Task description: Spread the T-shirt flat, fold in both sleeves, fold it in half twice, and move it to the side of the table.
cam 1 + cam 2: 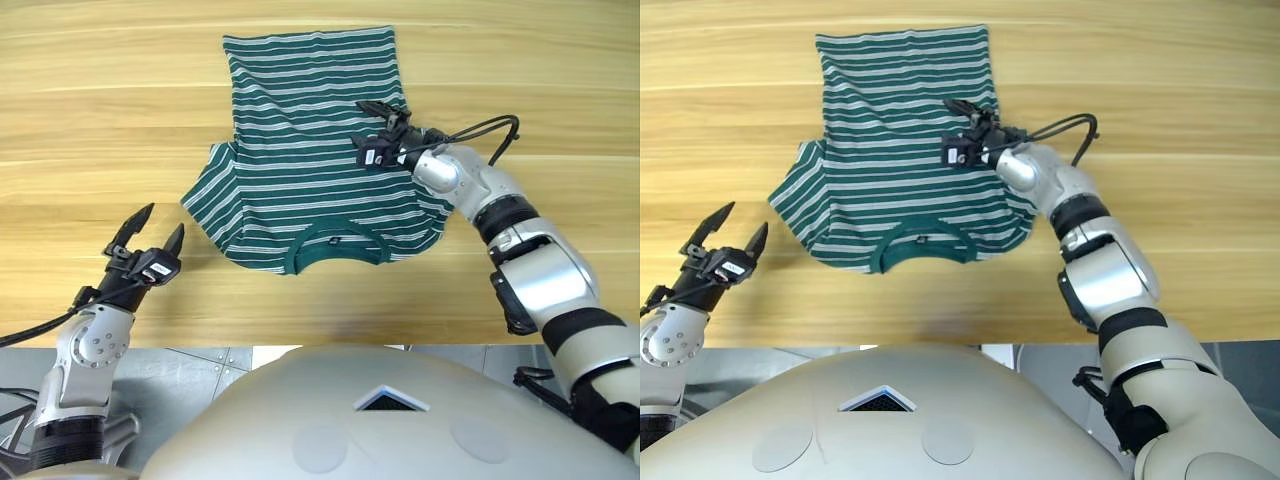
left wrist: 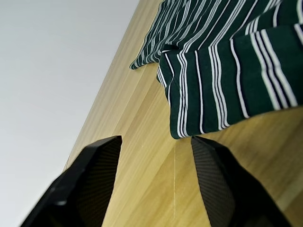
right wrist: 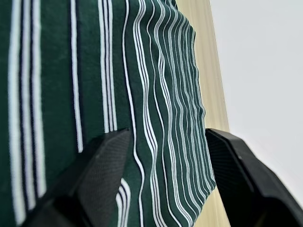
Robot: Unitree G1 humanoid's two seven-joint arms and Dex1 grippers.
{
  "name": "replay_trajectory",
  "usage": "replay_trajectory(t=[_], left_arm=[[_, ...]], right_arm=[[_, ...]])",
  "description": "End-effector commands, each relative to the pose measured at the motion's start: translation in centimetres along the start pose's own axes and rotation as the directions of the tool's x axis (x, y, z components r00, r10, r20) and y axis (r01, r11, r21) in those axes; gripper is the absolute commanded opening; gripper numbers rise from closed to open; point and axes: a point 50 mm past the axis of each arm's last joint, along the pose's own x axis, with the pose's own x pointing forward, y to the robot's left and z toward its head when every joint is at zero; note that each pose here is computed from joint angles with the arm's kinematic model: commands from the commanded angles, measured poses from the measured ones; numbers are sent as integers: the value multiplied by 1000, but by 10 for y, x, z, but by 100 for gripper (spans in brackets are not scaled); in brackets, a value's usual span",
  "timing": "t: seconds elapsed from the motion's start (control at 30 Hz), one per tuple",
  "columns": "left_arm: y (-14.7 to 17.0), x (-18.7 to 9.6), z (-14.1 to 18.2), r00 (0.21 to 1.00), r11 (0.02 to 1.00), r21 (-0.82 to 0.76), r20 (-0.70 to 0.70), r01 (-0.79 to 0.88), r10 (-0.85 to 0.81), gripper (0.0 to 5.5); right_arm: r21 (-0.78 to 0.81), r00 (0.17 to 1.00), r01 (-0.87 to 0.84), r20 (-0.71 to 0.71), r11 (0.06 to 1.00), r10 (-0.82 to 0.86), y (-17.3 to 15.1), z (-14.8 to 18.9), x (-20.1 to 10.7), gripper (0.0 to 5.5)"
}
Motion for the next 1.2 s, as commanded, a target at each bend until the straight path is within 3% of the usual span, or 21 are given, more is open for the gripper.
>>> replay_trajectory(t=[0.03,0.23,0.53,0.77,1.2], left_arm=[[-2,-1,1,1000,1000,0,-10,9,-9,272],[-9,7,-6,995,994,71,-56,84,-80,272],[-7,28,-12,969,924,291,-98,248,-229,272],[-1,40,-17,967,913,321,-107,252,-229,272],[-20,59,-1,942,893,315,-11,322,-336,272]], right_arm=[[7,998,-43,-41,999,44,6,-10,-5,296],[24,1000,9,0,1000,-9,-1,-6,-8,296],[117,915,317,223,941,-336,-52,37,-37,296],[142,902,362,196,921,-384,-53,46,-60,296],[154,907,387,115,909,-406,-50,36,-66,296]])
